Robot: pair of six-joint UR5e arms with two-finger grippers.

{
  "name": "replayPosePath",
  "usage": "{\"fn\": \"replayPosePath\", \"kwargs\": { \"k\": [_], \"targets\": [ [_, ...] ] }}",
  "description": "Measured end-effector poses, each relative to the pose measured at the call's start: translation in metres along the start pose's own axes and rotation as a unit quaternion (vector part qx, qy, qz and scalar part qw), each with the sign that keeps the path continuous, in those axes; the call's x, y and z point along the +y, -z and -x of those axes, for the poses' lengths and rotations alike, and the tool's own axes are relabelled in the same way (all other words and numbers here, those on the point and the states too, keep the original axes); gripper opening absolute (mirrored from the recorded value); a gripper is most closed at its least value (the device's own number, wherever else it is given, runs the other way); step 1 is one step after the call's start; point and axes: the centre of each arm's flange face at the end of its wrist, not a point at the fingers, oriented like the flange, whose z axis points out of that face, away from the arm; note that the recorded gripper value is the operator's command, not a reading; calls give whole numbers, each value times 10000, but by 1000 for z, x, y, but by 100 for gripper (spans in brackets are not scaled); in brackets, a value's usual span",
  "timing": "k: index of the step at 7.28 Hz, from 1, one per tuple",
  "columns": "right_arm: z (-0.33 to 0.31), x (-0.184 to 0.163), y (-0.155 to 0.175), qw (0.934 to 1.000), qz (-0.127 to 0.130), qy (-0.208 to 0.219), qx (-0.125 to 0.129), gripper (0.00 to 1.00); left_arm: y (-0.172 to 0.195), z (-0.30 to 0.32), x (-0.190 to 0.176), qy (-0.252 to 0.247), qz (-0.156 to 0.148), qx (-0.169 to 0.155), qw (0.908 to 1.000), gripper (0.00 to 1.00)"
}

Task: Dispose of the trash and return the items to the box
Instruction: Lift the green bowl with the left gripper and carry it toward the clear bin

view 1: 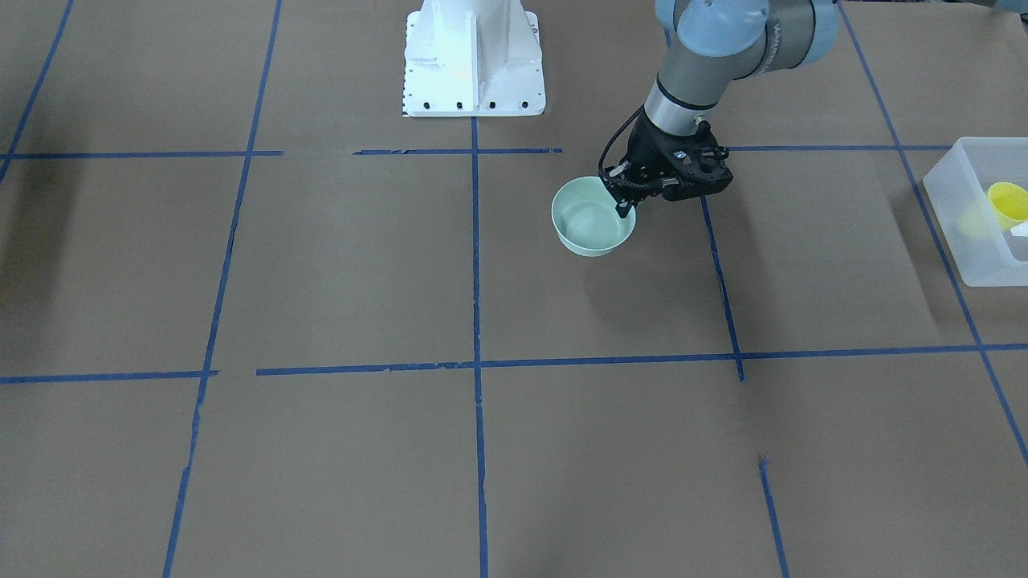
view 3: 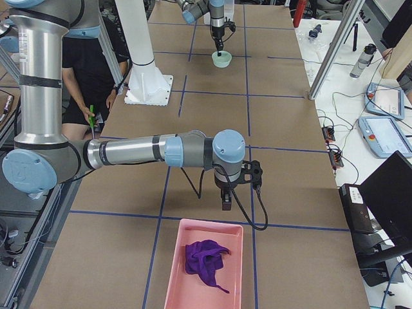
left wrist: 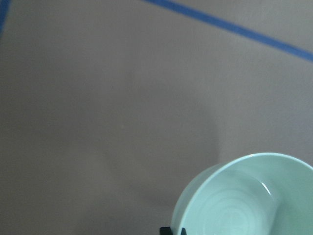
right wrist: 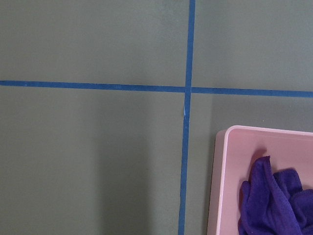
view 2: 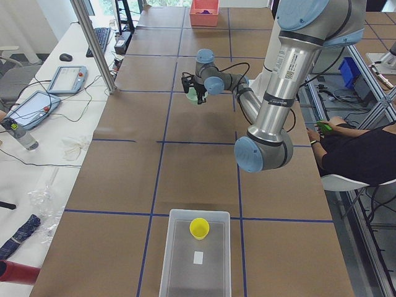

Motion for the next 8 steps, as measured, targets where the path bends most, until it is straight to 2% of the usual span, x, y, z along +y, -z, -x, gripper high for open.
{"fn": "replayPosePath", "kwargs": {
  "k": [2,5,8],
  "targets": [
    [0,1,-6,9999,65,39,66,100,30,25,-48,-318,-268,-36,9991,0],
    [-11,-2,-18,9999,55,87,97,100,70,95,-124,-1038,-432,-292,9932,0],
    [-33,-4,-39,9999,-39,136,49,100,113,188,-184,-1452,-523,-577,9863,0]
  ]
}}
